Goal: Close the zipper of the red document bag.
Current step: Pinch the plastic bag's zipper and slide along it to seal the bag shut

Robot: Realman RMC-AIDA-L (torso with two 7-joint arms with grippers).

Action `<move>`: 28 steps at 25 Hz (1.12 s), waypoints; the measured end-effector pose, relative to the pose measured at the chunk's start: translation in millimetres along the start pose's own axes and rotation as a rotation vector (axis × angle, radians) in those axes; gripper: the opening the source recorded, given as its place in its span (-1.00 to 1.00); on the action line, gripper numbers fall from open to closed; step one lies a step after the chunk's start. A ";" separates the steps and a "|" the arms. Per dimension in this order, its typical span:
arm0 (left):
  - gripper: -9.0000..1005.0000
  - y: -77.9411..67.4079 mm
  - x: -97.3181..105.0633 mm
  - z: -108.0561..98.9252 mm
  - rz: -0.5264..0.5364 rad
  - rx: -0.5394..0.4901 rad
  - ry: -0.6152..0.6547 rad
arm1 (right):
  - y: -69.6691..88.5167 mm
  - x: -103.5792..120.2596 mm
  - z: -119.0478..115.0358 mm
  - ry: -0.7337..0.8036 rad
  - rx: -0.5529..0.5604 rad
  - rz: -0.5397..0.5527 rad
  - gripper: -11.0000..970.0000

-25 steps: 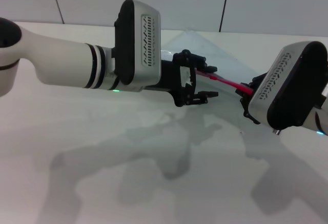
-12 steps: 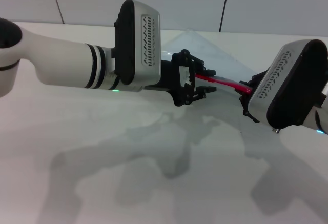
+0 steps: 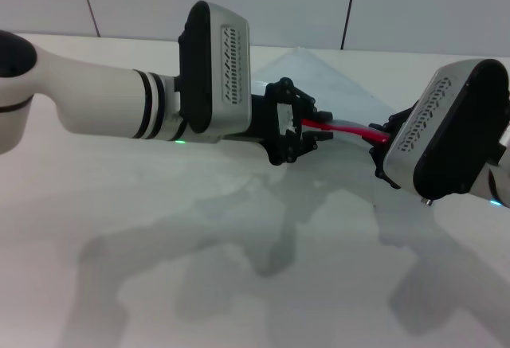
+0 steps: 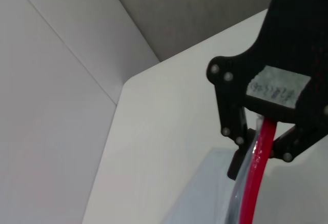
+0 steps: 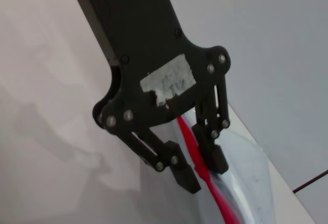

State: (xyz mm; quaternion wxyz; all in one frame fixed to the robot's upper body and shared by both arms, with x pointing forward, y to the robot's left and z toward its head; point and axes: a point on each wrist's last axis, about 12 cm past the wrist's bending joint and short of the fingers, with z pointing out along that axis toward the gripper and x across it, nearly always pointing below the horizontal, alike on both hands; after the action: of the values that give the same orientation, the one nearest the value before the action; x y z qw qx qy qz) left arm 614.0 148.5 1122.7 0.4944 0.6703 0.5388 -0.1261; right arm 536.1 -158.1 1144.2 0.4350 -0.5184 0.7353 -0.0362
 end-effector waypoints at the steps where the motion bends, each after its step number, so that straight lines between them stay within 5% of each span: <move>1: -0.54 -0.8 -0.2 0.8 0.003 0.003 0.001 | 0.0 0.0 0.0 0.000 0.000 0.000 -0.87; 28: -0.77 -6.0 -1.0 4.5 0.000 -0.025 -0.016 | -1.2 -3.8 -2.9 -0.015 0.009 -0.003 -0.85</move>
State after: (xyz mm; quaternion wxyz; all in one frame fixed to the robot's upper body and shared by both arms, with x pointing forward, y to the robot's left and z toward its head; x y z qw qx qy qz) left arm 610.2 143.9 1118.1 0.5073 0.6631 0.5362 -0.1247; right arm 535.4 -156.7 1148.9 0.4426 -0.5178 0.7312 -0.0361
